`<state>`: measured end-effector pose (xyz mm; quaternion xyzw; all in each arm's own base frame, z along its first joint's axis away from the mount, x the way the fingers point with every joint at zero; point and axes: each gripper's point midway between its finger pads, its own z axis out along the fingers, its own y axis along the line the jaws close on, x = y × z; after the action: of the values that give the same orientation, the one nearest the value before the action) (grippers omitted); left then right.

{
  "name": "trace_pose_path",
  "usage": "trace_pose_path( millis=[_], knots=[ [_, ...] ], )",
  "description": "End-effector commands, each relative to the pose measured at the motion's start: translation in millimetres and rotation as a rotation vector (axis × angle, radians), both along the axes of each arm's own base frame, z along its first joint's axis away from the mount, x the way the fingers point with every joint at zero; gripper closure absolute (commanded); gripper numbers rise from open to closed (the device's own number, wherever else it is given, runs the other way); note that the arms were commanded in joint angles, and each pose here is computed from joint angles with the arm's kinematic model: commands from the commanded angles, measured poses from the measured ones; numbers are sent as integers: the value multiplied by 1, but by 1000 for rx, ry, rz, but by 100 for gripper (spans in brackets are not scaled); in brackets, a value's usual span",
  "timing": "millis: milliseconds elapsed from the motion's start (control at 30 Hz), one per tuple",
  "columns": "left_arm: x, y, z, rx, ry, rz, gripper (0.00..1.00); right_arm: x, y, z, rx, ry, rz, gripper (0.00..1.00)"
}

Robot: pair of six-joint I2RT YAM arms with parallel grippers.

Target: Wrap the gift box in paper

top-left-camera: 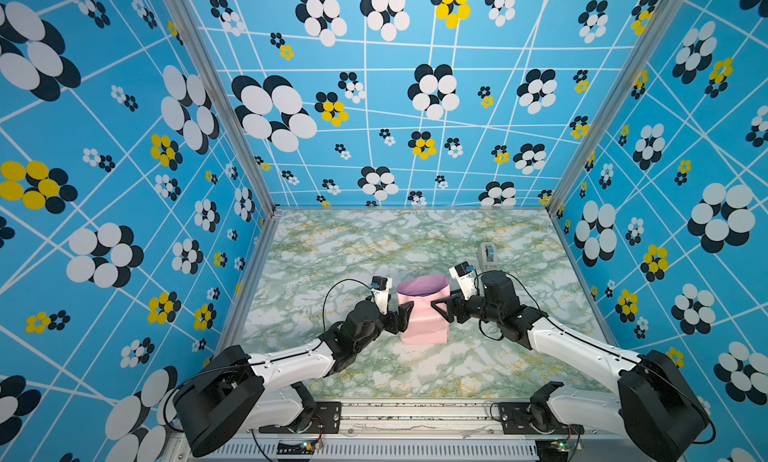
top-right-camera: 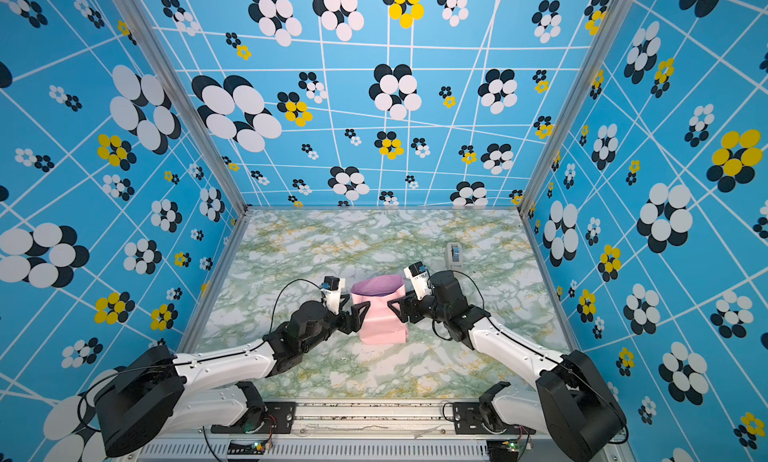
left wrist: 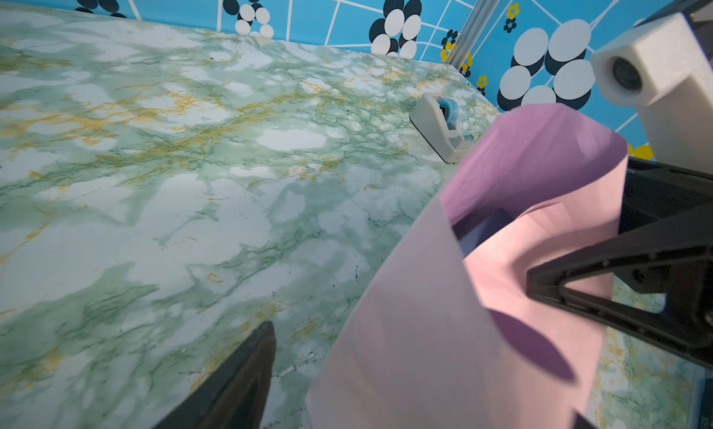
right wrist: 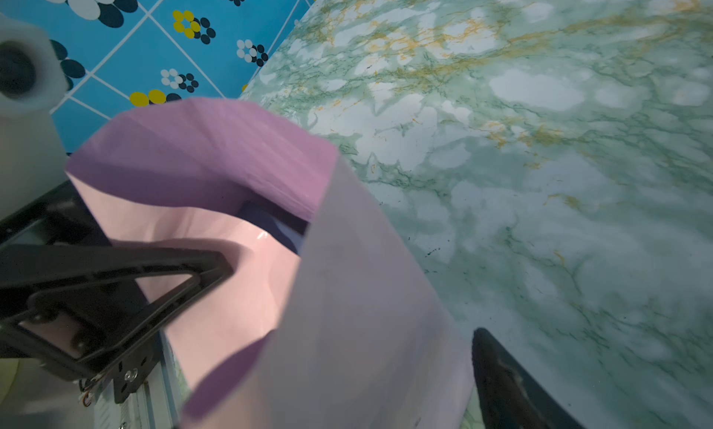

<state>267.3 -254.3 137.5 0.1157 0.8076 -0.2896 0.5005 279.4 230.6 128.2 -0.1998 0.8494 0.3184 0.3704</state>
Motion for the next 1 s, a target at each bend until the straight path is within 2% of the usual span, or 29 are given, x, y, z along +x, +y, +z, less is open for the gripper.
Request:
trace_pose_path(
  millis=[0,100,233,367,467,667,833,967],
  knots=[
    [0,27,-24,97,52,95,21,-2,-35,-34,-130,109,-121,22],
    [-4,34,-27,117,62,103,21,-7,-30,-23,-108,96,-72,21],
    [-5,34,-27,119,64,100,21,-21,-12,16,-25,16,31,21],
    [-3,27,-26,118,63,81,20,-32,-4,31,-9,-17,57,20],
    [-1,22,-25,118,66,64,20,-32,-2,20,-42,2,42,20],
    [0,17,-22,118,59,50,20,-5,-15,-4,-146,36,-105,22],
    [-1,20,-23,128,58,56,20,0,-26,-14,-200,61,-168,33],
    [-1,21,-24,132,61,60,20,-1,-36,-14,-218,44,-203,33]
  ],
)
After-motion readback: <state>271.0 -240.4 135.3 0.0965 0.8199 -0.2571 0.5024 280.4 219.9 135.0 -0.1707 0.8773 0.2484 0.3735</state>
